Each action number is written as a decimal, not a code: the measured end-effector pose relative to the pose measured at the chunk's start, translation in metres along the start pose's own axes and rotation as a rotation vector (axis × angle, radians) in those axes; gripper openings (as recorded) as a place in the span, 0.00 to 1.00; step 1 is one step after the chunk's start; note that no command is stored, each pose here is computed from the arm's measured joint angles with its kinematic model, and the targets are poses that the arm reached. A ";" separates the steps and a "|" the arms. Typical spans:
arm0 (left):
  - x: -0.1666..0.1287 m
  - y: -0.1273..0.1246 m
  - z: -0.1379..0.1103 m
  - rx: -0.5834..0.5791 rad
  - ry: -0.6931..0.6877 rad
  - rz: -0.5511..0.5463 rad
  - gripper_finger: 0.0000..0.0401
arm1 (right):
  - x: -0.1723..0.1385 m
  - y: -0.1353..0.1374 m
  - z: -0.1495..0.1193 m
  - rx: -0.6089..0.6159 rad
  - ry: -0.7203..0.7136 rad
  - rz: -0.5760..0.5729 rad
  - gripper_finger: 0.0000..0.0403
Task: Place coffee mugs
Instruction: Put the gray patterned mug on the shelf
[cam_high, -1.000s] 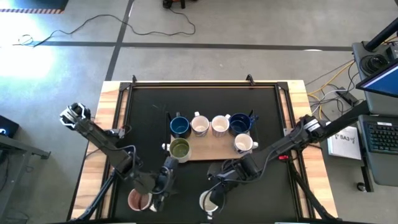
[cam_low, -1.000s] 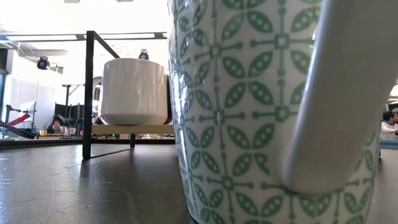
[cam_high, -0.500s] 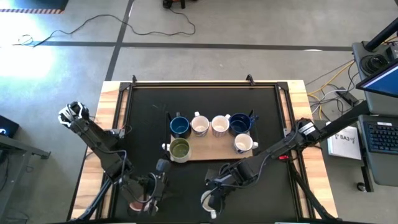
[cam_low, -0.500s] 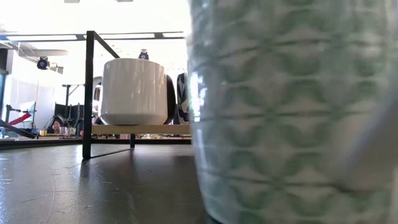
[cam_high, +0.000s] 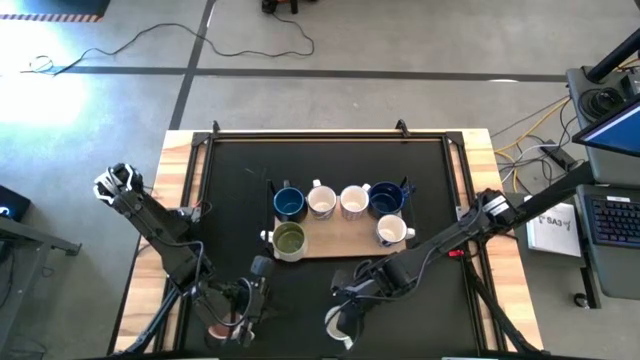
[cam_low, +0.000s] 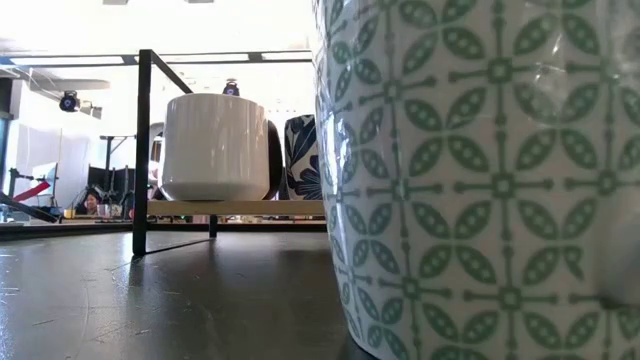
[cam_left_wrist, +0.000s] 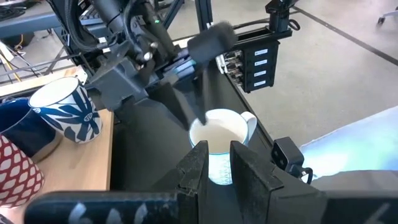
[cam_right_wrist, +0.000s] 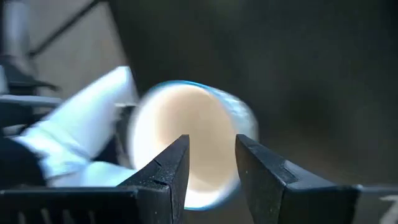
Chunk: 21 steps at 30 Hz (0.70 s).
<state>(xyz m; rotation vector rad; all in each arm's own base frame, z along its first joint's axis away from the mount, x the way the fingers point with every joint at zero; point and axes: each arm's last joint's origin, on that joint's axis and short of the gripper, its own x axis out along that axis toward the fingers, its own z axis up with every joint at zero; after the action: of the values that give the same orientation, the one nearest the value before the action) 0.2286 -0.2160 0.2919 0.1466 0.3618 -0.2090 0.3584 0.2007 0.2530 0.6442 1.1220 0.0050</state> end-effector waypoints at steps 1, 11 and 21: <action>0.000 0.000 0.000 0.000 0.000 0.000 0.12 | 0.000 -0.003 -0.001 0.000 0.003 -0.035 0.29; 0.000 0.000 0.000 0.002 0.003 0.000 0.12 | 0.000 -0.008 -0.004 -0.001 0.018 -0.098 0.29; 0.000 0.000 -0.001 0.014 0.011 0.001 0.12 | 0.018 -0.007 -0.012 -0.003 0.036 -0.123 0.28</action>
<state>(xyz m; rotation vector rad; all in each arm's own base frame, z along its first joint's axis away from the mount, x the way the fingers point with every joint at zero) 0.2284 -0.2158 0.2905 0.1620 0.3714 -0.2100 0.3543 0.2064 0.2308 0.5729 1.1947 -0.0874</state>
